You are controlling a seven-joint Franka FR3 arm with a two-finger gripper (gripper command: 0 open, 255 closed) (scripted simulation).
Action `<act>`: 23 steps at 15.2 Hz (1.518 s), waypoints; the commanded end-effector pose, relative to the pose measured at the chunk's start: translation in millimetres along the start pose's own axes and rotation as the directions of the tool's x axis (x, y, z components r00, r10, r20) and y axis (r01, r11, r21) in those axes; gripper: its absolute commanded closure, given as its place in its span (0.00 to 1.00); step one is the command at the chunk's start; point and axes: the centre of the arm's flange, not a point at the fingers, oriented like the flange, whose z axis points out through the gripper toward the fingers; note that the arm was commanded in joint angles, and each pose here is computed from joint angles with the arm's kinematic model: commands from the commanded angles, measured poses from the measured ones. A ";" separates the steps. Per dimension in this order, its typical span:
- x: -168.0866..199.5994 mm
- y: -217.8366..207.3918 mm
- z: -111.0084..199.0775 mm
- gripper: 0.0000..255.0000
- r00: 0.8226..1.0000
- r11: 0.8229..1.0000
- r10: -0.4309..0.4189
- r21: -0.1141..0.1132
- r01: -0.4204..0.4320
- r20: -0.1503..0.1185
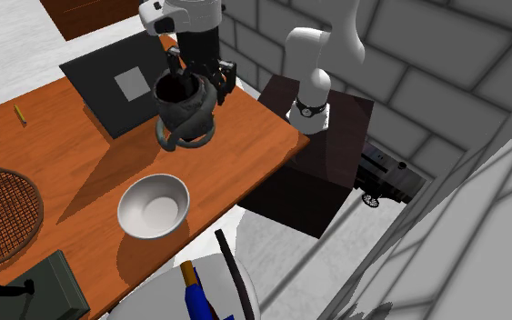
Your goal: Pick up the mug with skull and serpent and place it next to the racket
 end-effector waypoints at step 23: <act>116.1 277.9 98.7 1.00 1.000 1.000 0.000 -0.002 0.000 -0.003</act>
